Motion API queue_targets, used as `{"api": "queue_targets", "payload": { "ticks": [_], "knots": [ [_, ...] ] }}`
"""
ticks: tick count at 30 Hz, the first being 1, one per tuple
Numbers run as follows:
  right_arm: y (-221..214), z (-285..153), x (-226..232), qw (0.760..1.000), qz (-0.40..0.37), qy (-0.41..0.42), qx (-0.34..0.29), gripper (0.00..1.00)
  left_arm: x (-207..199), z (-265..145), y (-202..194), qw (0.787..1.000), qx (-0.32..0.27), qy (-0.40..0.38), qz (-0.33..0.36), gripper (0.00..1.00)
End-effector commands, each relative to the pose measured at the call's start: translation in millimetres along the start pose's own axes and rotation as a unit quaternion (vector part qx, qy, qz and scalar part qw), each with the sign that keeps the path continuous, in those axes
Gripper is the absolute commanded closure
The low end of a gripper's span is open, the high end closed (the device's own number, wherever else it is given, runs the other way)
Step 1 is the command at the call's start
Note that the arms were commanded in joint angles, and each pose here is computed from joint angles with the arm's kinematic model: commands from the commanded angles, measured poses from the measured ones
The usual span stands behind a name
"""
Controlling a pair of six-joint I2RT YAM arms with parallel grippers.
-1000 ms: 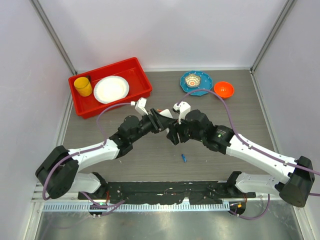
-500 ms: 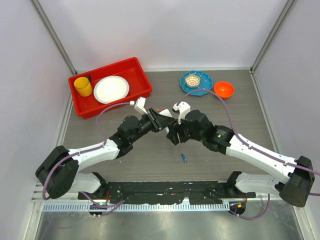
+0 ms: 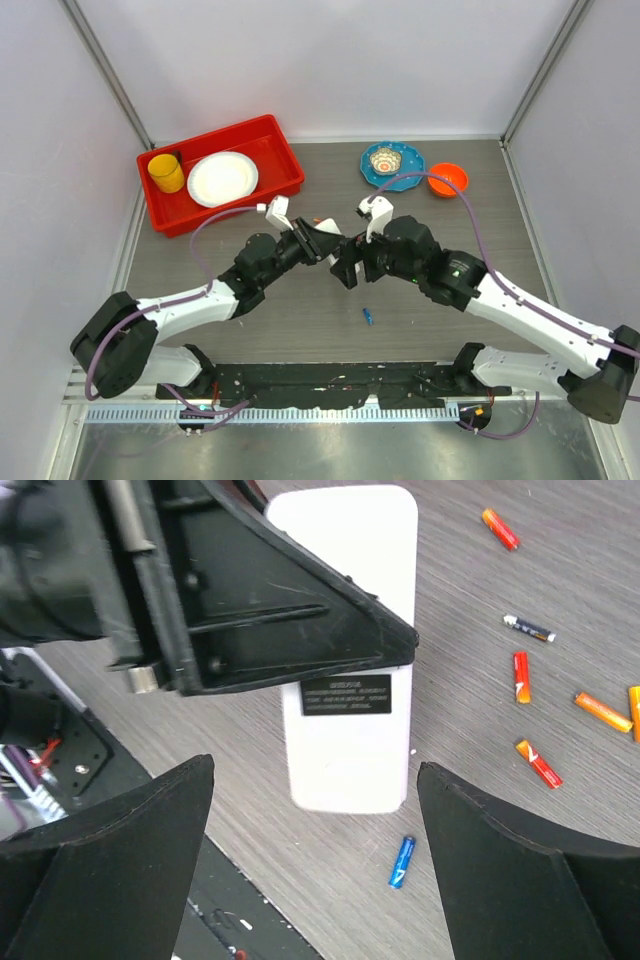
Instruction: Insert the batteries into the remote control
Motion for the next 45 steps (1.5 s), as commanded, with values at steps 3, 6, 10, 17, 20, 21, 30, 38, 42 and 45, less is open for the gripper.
{"api": "queue_targets", "payload": {
  "ticks": [3, 6, 10, 17, 20, 21, 30, 38, 42, 45],
  "knots": [
    [39.1, -49.6, 4.9, 0.995, 0.031, 0.008, -0.09, 0.11, -32.8, -5.6, 43.6, 0.995, -0.081, -0.04, 0.041, 1.0],
    [36.0, -55.0, -24.7, 0.979, 0.117, -0.068, -0.152, 0.11, -36.0, -17.3, 54.7, 0.99, -0.113, -0.051, 0.066, 1.0],
    [14.5, -39.4, -33.3, 0.954, 0.222, -0.063, -0.19, 0.11, -34.4, -35.5, 58.8, 0.981, -0.146, -0.074, 0.102, 1.0],
    [38.3, -12.6, 10.1, 0.919, 0.312, 0.104, -0.216, 0.13, -33.3, -52.5, 64.8, 0.971, -0.184, -0.096, 0.116, 1.0],
    [39.4, -4.7, 18.3, 0.901, 0.344, 0.15, -0.217, 0.16, -30.6, -58.1, 68.7, 0.968, -0.2, -0.091, 0.125, 1.0],
    [38.2, -1.7, 19.9, 0.9, 0.348, 0.157, -0.211, 0.18, -28.7, -59.4, 71.0, 0.967, -0.206, -0.086, 0.126, 1.0],
    [33.9, 19.8, 25.1, 0.88, 0.385, 0.203, -0.188, 0.25, -33.6, -61.0, 71.9, 0.965, -0.21, -0.098, 0.122, 1.0],
    [34.3, 21.1, 20.0, 0.881, 0.385, 0.197, -0.193, 0.31, -36.0, -65.3, 77.4, 0.965, -0.228, -0.109, 0.065, 1.0],
    [34.0, 22.1, 18.8, 0.883, 0.382, 0.194, -0.192, 0.34, -39.0, -65.6, 75.7, 0.966, -0.223, -0.116, 0.053, 1.0],
    [32.7, 24.1, 18.3, 0.885, 0.381, 0.191, -0.189, 0.36, -40.2, -65.6, 75.0, 0.967, -0.221, -0.12, 0.05, 1.0]
  ]
}}
Point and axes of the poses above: each gripper's point midway between its finger pads, its own z axis out along the fingers, its own x axis along the line the jaws close on, y = z × x, the point moved 1 cm from there along -z, back along the fingers, and after that the axes turned 6 degrees about -z, right-handed, at the moved point
